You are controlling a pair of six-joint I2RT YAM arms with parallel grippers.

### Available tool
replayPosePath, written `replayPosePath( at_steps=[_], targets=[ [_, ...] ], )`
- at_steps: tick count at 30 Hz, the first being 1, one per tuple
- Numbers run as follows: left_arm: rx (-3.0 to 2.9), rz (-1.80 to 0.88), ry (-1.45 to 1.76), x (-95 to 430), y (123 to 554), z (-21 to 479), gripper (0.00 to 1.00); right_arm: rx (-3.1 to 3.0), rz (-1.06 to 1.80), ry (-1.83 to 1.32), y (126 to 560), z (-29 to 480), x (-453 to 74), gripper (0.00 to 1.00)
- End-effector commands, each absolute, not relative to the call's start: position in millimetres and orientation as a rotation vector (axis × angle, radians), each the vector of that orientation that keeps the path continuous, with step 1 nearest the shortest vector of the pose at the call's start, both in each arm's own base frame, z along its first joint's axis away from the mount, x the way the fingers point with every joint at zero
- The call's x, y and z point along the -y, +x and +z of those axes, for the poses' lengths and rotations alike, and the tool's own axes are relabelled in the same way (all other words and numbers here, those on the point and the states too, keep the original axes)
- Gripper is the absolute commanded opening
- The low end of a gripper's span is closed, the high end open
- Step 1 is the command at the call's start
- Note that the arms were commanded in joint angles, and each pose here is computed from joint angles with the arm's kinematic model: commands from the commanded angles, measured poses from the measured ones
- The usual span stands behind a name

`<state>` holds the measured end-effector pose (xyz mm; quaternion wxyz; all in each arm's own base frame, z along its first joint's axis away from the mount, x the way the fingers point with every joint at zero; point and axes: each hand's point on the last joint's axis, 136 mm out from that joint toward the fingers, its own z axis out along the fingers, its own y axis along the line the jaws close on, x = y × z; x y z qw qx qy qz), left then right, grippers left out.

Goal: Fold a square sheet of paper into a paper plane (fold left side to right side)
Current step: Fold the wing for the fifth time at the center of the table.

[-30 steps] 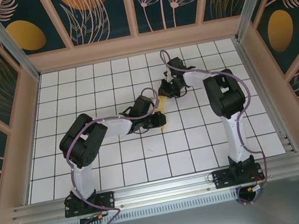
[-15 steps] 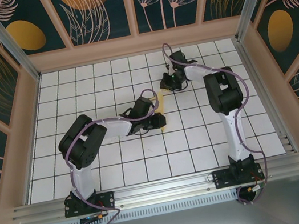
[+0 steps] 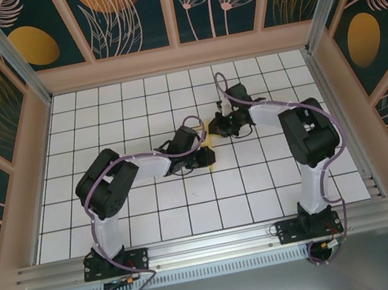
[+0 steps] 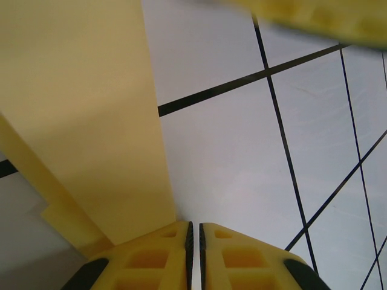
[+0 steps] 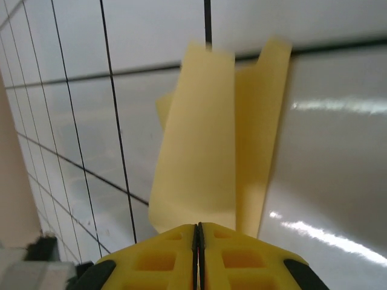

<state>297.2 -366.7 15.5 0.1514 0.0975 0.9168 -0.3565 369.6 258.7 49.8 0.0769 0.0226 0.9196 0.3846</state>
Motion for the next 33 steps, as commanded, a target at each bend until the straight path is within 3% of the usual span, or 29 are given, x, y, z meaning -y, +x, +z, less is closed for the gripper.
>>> replayPosePath(
  at_steps=[1,16,24,33],
  targets=[
    [-2.949,-0.858,0.233,330,239,-42,0.16,-2.741,1.245,0.074,363,50,-270,0.13],
    [-2.945,-0.855,0.233,330,241,-42,0.15,-2.849,1.222,0.124,343,13,-277,0.13],
    [-2.957,-0.841,0.231,328,239,-45,0.14,-2.840,0.946,0.122,376,0,-259,0.13],
    [-2.967,-0.835,0.231,325,236,-48,0.14,-2.774,0.850,0.144,425,-2,-246,0.13]
  ],
)
